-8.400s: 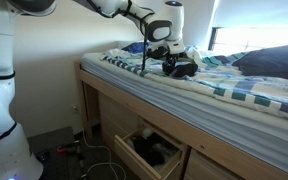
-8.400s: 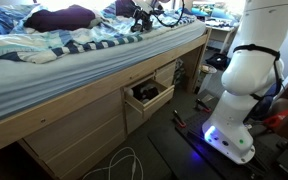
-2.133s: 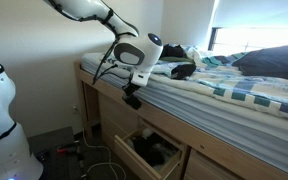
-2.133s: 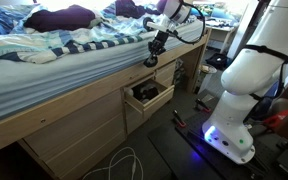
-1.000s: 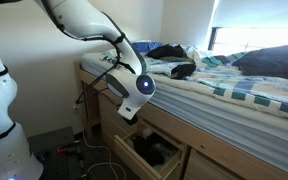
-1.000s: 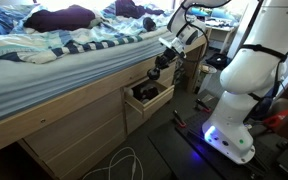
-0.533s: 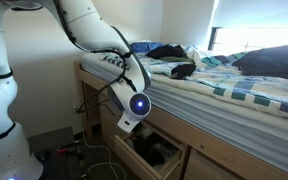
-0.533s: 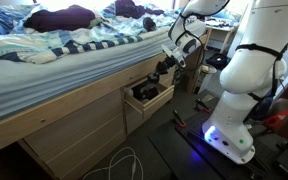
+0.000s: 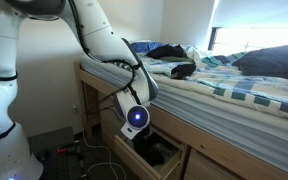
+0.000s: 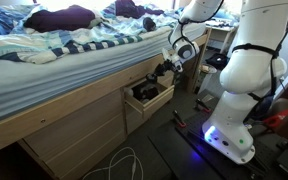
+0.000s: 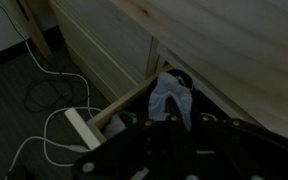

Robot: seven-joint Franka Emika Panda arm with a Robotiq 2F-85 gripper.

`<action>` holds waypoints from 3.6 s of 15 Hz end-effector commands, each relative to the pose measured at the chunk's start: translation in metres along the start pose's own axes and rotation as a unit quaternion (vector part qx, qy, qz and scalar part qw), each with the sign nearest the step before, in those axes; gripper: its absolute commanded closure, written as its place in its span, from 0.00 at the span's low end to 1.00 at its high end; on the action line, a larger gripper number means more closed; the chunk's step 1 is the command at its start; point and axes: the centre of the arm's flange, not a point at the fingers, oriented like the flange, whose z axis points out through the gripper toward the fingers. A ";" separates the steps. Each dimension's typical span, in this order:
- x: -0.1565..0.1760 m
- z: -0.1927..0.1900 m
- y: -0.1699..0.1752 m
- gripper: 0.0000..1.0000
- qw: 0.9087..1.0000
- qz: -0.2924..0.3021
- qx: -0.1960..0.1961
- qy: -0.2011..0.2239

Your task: Put the socks one at a time in the open drawer

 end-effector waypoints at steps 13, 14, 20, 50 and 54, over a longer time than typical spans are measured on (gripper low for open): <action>0.020 0.022 -0.020 0.56 0.994 0.068 0.084 0.020; 0.019 0.021 -0.020 0.49 0.994 0.069 0.086 0.019; 0.006 0.007 -0.014 0.06 0.998 0.030 0.058 0.021; -0.266 -0.190 -0.027 0.00 0.974 -0.217 -0.067 0.016; -0.295 -0.211 -0.067 0.00 0.973 -0.223 -0.063 0.001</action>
